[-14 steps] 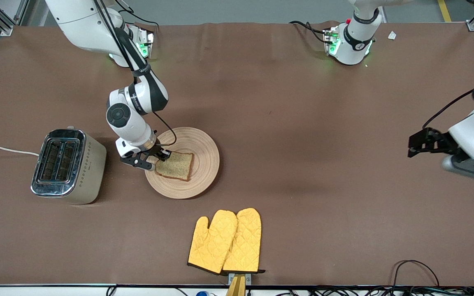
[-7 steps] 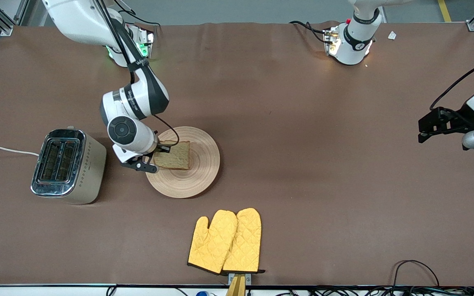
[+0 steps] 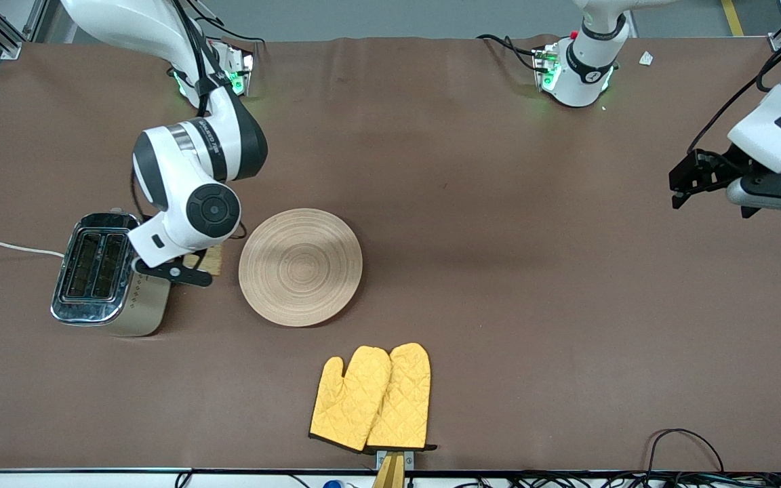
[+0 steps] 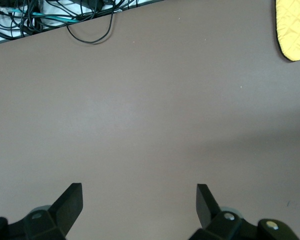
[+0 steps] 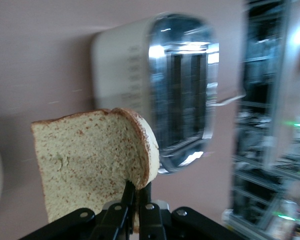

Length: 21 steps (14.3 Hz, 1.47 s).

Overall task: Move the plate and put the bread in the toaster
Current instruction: 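Carry the bread slice with the right gripper above the toaster slot, then lower the bread slice into the toaster slot with the right gripper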

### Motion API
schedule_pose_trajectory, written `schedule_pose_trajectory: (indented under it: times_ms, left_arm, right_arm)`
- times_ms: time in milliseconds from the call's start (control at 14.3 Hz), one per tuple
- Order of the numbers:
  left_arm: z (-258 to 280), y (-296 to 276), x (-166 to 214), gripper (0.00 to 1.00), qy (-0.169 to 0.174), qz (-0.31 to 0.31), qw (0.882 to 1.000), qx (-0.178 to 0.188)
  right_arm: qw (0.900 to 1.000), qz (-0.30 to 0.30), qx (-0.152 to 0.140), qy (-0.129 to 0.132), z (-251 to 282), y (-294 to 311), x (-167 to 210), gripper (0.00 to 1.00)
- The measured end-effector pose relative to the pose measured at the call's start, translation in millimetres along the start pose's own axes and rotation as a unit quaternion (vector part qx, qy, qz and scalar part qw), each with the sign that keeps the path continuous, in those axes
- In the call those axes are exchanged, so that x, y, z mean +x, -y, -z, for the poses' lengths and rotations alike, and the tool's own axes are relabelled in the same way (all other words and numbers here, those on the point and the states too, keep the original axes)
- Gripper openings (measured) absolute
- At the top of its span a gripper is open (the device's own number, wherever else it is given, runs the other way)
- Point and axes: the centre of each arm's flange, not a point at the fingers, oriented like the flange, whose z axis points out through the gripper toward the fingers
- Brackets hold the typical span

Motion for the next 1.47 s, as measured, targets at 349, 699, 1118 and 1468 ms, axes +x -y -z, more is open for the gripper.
schedule_pose_trajectory:
  times_ms: [349, 699, 1118, 1468]
  left_arm:
    - [0.1, 2.2, -1.1, 1.0, 0.0, 0.002, 1.0, 0.0]
    - [-0.9, 13.0, -2.1, 1.0, 0.001, 0.01, 1.0, 0.002]
    - [-3.1, 15.8, -4.0, 1.0, 0.008, 0.014, 1.0, 0.001]
    - [1.0, 8.5, -11.4, 1.0, 0.039, 0.031, 0.998, -0.037]
  right_arm:
    - [0.987, 0.016, -0.152, -0.058, 1.2, -29.6, 14.1, 0.07]
    - [0.962, 0.046, -0.26, -0.072, -38.5, -23.4, 18.7, 0.07]
    - [0.957, 0.028, -0.279, -0.067, -70.5, -5.7, 6.4, 0.07]
    - [0.958, 0.024, -0.276, -0.073, -75.1, -9.2, 11.3, 0.07]
